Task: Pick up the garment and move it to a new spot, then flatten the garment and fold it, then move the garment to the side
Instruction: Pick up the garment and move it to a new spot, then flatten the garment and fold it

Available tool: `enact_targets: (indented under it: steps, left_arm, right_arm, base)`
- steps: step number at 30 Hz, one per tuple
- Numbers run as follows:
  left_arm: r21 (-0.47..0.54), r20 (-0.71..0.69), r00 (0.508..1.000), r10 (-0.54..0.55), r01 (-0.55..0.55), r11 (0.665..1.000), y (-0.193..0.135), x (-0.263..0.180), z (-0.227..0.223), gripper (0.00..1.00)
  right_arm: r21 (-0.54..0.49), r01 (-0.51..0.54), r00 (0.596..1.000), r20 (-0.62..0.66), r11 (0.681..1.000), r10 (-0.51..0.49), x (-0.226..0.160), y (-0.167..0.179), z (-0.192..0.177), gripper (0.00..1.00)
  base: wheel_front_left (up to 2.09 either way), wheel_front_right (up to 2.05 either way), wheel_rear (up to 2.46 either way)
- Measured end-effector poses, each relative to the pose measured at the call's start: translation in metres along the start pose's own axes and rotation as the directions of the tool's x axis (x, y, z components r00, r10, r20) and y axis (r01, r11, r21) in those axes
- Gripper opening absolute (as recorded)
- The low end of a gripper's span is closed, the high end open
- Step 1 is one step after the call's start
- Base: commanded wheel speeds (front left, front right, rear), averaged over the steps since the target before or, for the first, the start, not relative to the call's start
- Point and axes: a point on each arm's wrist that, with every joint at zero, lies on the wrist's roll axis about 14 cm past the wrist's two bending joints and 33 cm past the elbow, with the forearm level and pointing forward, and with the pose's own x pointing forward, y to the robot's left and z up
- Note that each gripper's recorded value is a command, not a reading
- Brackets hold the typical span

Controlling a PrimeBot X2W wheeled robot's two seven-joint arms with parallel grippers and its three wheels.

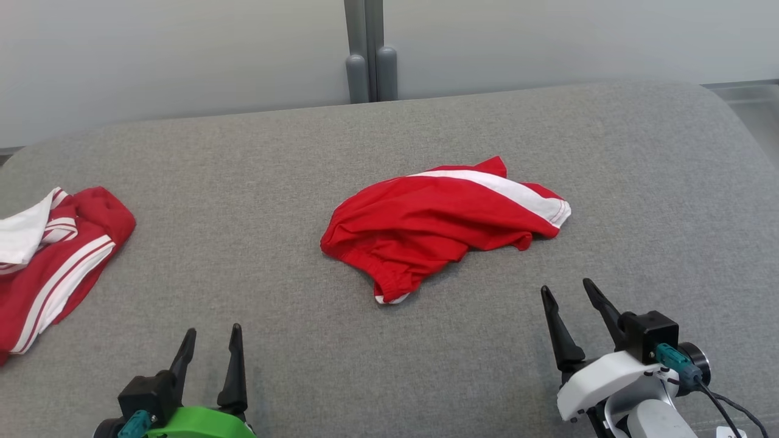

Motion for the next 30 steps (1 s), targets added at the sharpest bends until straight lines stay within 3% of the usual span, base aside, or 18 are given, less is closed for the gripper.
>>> enact_targets:
  steps: [13, 24, 30]
  left_arm:
    - [-0.003, -0.007, 0.991, -0.135, 0.135, 0.991, -0.044, 0.017, -0.001, 1.00]
    - [-0.065, -0.025, 0.975, -0.220, 0.218, 0.974, -0.070, 0.066, -0.005, 1.00]
    - [-0.042, -0.079, 0.956, -0.282, 0.280, 0.959, -0.088, 0.094, -0.020, 1.00]
  right_arm:
    - [-0.034, -0.027, 0.999, -0.023, 0.999, 0.026, 0.019, -0.002, -0.006, 1.00]
    - [-0.048, -0.054, 0.998, -0.041, 0.997, 0.052, 0.055, -0.002, -0.016, 1.00]
    - [-0.044, -0.038, 0.997, -0.070, 0.998, 0.035, 0.059, -0.010, -0.029, 1.00]
  base:
    - [0.00, 0.00, 0.00]
    - [0.00, 0.00, 0.00]
    - [0.00, 0.00, 0.00]
